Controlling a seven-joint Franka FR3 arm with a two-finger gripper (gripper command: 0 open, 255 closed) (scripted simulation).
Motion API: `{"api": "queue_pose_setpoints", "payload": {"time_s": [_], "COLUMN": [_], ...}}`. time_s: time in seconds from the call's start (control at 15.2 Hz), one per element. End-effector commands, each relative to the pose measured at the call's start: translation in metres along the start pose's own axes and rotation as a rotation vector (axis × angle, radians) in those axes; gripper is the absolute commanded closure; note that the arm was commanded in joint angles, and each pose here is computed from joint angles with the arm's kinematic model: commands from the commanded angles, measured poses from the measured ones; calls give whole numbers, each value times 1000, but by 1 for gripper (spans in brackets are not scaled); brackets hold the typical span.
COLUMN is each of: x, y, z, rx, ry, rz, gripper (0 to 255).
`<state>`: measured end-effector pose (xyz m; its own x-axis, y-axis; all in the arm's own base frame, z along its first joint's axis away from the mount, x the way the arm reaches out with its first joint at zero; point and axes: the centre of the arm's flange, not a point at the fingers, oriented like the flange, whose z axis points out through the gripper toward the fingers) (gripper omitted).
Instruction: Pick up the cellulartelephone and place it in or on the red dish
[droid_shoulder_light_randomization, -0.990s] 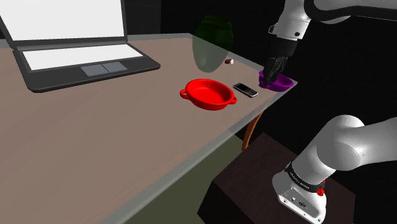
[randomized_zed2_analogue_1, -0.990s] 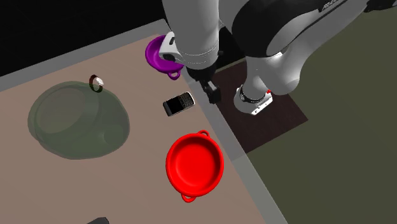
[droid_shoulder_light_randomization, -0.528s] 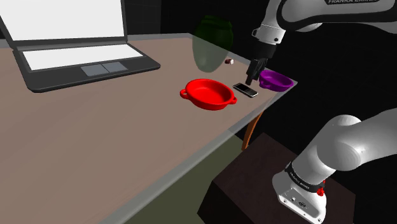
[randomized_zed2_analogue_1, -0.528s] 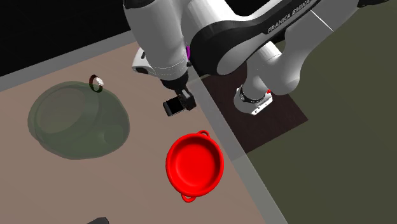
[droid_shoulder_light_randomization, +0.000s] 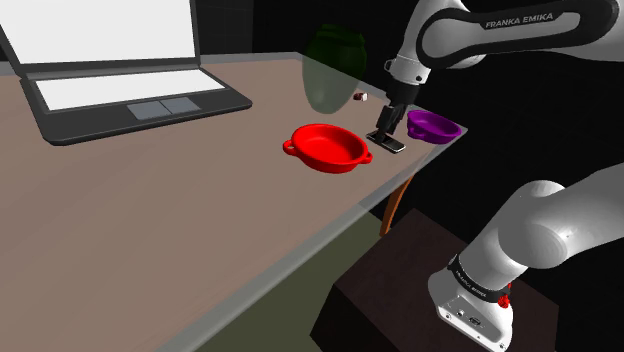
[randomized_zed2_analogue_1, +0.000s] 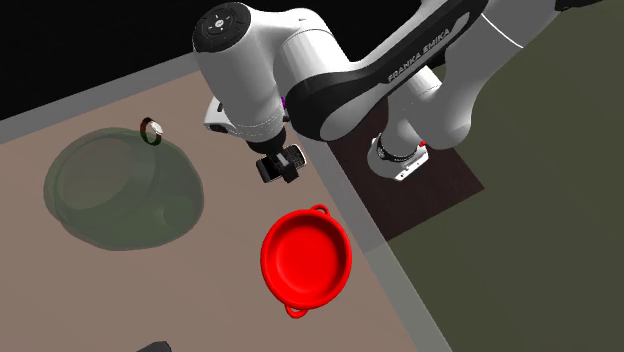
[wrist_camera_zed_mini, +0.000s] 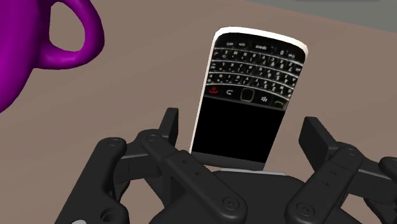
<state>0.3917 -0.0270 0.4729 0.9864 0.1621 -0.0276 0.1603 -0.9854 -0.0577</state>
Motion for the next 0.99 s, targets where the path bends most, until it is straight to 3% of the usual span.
{"api": "queue_pose_setpoints", "payload": {"time_s": [0.0,0.53,0.59,0.92], "x": [0,0,0,0], "y": [0,0,0,0], "z": [8,7,7,8], "rx": [0,0,0,0], "ry": [1,1,1,1], "rz": [0,0,0,0], "gripper": [0,0,255,255]}}
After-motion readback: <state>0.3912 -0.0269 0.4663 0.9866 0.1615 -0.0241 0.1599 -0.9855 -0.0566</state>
